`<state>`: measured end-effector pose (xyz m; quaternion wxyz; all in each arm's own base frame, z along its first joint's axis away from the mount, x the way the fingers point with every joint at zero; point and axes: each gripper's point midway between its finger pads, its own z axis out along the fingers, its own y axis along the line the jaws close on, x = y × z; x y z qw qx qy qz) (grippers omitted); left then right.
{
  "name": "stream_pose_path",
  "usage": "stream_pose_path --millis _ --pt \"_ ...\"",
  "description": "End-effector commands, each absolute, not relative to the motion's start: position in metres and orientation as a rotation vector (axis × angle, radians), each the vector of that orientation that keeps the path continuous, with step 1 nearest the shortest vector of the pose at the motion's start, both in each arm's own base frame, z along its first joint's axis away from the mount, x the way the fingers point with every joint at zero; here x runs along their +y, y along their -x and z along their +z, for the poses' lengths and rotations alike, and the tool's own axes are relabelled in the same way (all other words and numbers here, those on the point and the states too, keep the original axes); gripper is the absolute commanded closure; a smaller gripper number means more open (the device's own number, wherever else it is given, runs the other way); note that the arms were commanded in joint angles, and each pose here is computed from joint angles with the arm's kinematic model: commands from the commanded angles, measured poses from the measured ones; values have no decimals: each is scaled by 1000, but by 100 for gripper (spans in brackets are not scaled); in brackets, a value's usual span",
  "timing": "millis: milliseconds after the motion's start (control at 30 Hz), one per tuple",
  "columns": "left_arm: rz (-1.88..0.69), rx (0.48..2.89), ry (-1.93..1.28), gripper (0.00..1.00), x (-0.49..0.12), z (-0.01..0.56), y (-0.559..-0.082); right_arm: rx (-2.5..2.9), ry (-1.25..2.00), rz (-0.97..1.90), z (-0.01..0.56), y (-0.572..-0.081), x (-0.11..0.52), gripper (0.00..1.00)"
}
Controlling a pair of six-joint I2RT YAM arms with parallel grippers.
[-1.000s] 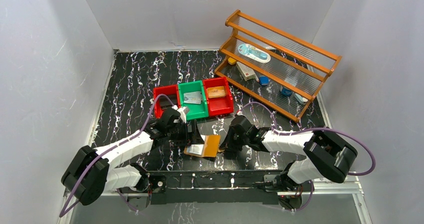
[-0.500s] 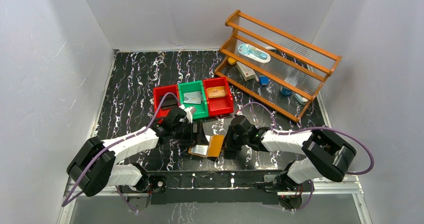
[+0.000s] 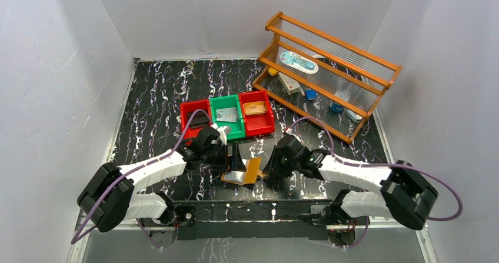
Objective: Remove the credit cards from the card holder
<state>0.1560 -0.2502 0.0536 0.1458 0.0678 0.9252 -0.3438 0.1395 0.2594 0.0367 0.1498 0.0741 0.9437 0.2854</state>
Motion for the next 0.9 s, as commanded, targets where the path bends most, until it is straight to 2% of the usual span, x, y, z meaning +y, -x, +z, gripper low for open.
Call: stream_pose_path --millis 0,100,233,467,600,867 --pt "-991 2667 -208 21 -251 59 -154 2566 -159 892 87 -155 266 53" --pt "-995 2663 -210 21 -252 60 -155 2502 -116 1014 111 -156 279 41" --pt "-1002 2661 -215 21 -253 61 -155 2524 -66 1082 116 -153 295 33" --pt "-1009 2668 -218 23 -252 60 -152 2649 9 1030 85 -153 311 31" --pt "-1014 2654 -217 23 -251 63 -151 2719 -13 894 62 -154 299 36" --pt "-972 2614 -195 19 -246 71 -158 2738 -39 890 34 -140 283 69"
